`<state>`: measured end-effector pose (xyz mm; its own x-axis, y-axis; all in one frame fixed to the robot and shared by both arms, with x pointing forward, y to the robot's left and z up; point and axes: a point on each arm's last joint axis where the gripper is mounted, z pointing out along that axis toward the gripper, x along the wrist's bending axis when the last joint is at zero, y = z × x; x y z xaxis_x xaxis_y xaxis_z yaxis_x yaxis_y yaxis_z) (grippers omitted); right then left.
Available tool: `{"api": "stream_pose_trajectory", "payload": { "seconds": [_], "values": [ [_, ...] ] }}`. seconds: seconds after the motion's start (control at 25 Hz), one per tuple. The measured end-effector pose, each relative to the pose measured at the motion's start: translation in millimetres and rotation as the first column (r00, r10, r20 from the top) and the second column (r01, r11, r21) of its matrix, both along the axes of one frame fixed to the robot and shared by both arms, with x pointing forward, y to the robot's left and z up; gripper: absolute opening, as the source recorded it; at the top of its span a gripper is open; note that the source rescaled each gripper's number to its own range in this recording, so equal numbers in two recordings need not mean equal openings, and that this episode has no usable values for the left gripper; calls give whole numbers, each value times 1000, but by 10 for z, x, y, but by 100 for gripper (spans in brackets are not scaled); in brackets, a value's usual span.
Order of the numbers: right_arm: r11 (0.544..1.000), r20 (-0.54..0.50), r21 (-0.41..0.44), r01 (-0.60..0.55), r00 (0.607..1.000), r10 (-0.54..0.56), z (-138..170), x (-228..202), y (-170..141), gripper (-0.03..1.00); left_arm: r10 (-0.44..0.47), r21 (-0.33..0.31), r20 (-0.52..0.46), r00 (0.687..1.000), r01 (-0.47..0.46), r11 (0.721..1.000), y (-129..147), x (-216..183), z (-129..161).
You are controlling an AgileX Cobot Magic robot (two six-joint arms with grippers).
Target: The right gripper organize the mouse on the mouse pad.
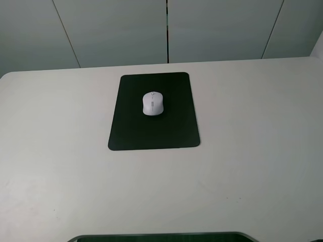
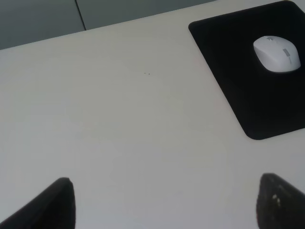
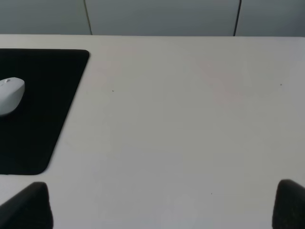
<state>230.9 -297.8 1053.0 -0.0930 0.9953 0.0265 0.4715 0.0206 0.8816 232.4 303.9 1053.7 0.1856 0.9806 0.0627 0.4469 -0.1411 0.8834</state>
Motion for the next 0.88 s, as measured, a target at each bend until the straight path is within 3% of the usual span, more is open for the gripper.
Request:
{"api": "stream_pose_trajectory", "payload": {
  "seconds": [0.88],
  "values": [
    [1000, -2, -2, -1, 1000, 1, -1, -1, 0, 100, 0, 0, 0, 1000, 0, 1000, 0, 0, 0]
  ]
}}
